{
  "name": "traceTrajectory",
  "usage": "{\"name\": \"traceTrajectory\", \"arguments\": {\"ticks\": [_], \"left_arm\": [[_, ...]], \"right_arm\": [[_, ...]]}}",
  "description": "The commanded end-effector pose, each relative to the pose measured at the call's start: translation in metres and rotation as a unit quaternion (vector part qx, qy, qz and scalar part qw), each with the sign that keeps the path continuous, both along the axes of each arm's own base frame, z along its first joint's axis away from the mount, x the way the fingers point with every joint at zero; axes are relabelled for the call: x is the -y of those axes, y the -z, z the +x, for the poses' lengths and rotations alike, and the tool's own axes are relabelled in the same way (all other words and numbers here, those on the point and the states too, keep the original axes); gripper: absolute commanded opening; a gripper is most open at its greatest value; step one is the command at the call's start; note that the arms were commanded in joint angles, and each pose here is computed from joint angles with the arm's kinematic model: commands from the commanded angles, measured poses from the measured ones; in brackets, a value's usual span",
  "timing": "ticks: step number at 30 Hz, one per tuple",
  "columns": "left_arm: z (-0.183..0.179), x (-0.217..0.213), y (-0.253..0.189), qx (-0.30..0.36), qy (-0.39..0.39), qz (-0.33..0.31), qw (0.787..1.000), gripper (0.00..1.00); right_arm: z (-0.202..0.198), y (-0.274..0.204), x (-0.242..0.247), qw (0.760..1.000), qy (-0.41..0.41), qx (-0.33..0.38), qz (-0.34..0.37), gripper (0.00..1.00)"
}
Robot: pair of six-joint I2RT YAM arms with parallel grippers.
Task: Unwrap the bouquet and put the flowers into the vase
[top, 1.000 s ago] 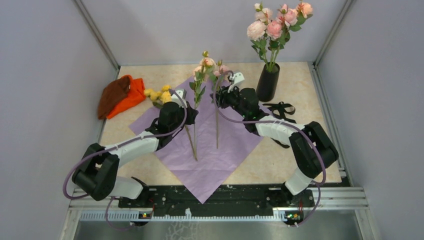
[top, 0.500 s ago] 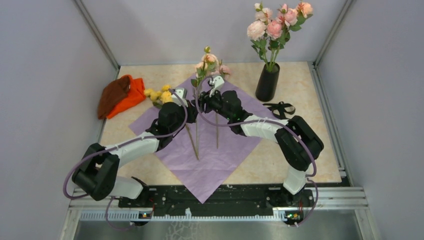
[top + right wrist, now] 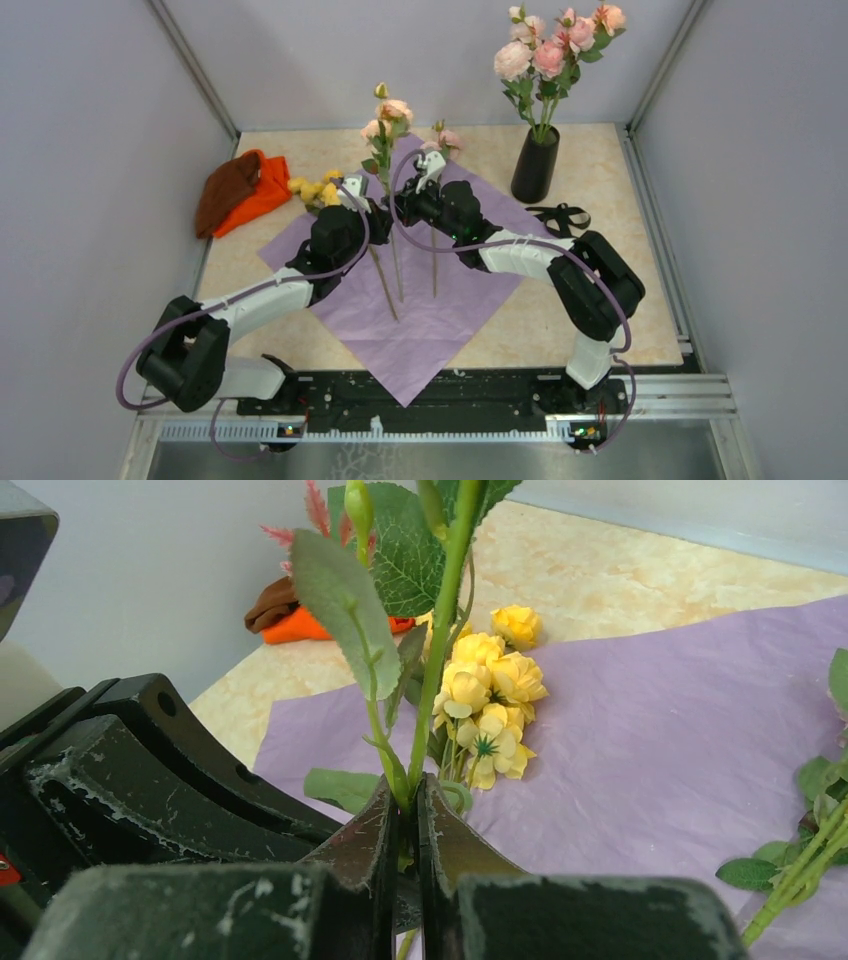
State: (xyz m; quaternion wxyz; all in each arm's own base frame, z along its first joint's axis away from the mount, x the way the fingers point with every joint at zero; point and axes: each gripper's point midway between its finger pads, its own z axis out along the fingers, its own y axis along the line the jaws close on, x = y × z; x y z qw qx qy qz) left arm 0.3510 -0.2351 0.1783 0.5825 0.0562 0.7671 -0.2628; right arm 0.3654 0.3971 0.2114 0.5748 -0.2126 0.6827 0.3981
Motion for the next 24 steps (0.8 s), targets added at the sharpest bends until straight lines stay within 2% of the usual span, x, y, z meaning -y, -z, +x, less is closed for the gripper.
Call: {"name": "traceTrajectory", "arguments": {"ticks": [1, 7, 12, 18, 21, 24], "left_arm": [[-0.003, 0.005, -0.022, 0.029, 0.012, -0.009, 0.999, 0.00], [-0.009, -0.002, -0.021, 0.026, 0.004, -0.003, 1.000, 0.02], [-0.011, -0.009, -0.016, 0.017, -0.005, 0.013, 1.000, 0.23], [-0.019, -0.015, -0.020, 0.020, -0.010, 0.008, 1.000, 0.39], [-0.023, -0.018, -0.024, 0.024, -0.009, 0.004, 1.000, 0.53], [-0.026, -0.021, -0.028, 0.026, -0.010, 0.003, 1.000, 0.56]], "right_arm": [[-0.003, -0.029, -0.008, 0.999, -0.015, 0.035, 0.019, 0.00], [0.000, -0.036, -0.012, 0.999, -0.017, 0.044, 0.020, 0.00], [0.004, -0.050, -0.007, 0.998, -0.003, 0.063, 0.017, 0.00], [0.012, -0.059, 0.003, 0.996, 0.023, 0.087, -0.005, 0.00], [0.014, -0.063, 0.009, 0.995, 0.032, 0.092, -0.006, 0.00], [0.014, -0.065, 0.012, 0.995, 0.035, 0.095, -0.004, 0.00]]}}
